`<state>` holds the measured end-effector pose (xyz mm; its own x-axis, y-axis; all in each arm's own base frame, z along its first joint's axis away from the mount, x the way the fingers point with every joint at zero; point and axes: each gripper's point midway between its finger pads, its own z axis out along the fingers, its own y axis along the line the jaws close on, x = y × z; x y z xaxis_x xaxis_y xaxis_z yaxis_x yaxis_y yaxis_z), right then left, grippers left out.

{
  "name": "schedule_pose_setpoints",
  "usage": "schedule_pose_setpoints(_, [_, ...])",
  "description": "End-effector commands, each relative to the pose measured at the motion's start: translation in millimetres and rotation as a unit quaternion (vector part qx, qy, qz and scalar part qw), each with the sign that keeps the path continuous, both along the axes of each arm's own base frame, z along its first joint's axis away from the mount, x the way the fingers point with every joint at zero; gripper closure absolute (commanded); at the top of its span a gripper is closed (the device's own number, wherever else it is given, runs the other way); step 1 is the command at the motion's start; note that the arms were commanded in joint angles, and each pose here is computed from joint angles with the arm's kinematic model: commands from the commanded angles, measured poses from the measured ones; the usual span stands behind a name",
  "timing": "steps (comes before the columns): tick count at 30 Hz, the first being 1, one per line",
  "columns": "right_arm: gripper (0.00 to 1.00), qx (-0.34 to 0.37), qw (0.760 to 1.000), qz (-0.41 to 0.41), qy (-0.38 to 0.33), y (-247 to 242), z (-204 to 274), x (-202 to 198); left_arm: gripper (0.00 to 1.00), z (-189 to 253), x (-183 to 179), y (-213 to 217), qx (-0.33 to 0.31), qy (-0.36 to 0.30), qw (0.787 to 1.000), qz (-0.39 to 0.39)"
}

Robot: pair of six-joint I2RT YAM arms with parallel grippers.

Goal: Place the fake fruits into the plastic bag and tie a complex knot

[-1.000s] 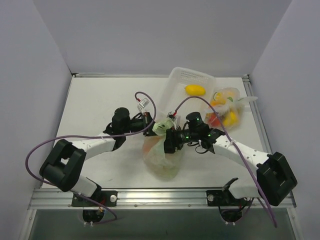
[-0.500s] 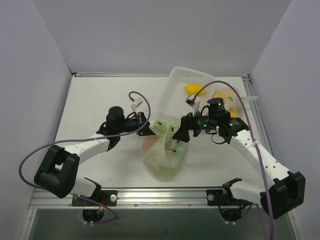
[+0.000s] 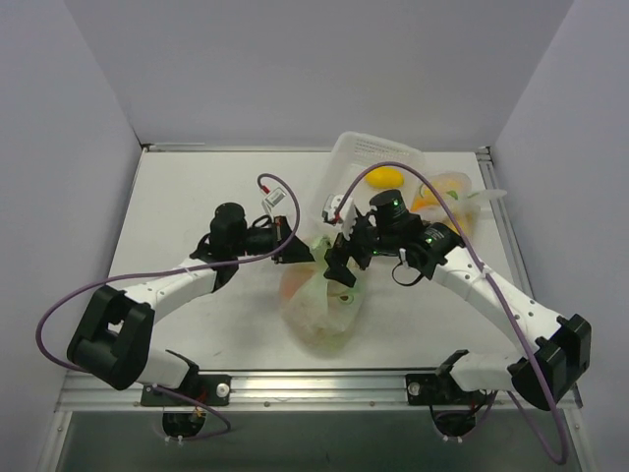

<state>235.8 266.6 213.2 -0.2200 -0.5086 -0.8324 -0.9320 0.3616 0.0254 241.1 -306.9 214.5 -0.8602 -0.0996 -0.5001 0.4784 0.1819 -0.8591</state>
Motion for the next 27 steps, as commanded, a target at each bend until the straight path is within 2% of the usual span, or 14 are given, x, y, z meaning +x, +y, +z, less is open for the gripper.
schedule_pose_setpoints(1, [0.00, -0.023, 0.995, 0.040, -0.087, 8.1, 17.5, 17.0, 1.00, 16.4, -2.2, -7.9, -0.010, -0.039, 0.999, -0.026])
schedule_pose_setpoints(4, [0.15, -0.030, 0.995, 0.029, -0.094, 14.8, 13.7, 31.5, 1.00, 20.5, -4.9, -12.0, -0.009, -0.050, 0.998, -0.036])
schedule_pose_setpoints(5, [0.30, -0.032, 0.994, 0.030, -0.096, 16.9, 12.9, 32.6, 1.00, 21.7, -4.8, -12.4, -0.009, -0.053, 0.998, -0.038])
schedule_pose_setpoints(7, [0.52, -0.036, 0.994, 0.016, -0.101, 16.5, 11.8, 38.9, 1.00, 28.4, -4.6, -13.8, -0.010, -0.062, 0.997, -0.045])
schedule_pose_setpoints(8, [0.76, -0.039, 0.995, 0.010, -0.096, 16.0, 8.2, 40.7, 1.00, 31.0, -4.2, -13.6, -0.010, -0.067, 0.997, -0.047])
schedule_pose_setpoints(10, [0.96, -0.050, 0.994, -0.015, -0.095, 11.4, 5.1, 46.0, 1.00, 34.8, -6.1, -10.9, -0.007, -0.073, 0.996, -0.053])
schedule_pose_setpoints(11, [1.00, -0.052, 0.994, -0.028, -0.089, 10.0, 3.3, 46.5, 1.00, 37.7, -3.9, -7.5, -0.007, -0.078, 0.996, -0.050])
schedule_pose_setpoints(17, [1.00, -0.056, 0.989, -0.118, -0.074, -6.0, 0.5, 58.2, 1.00, 30.8, -9.8, 4.0, 0.034, -0.096, 0.993, -0.056])
schedule_pose_setpoints(22, [1.00, -0.022, 0.978, -0.204, -0.028, -9.1, 1.4, 63.8, 1.00, -8.3, -19.7, 12.2, 0.098, -0.080, 0.991, -0.046])
schedule_pose_setpoints(27, [1.00, 0.006, 0.967, -0.252, 0.024, -5.5, -0.7, 61.7, 1.00, -22.6, -19.8, -2.4, 0.095, -0.058, 0.993, -0.026])
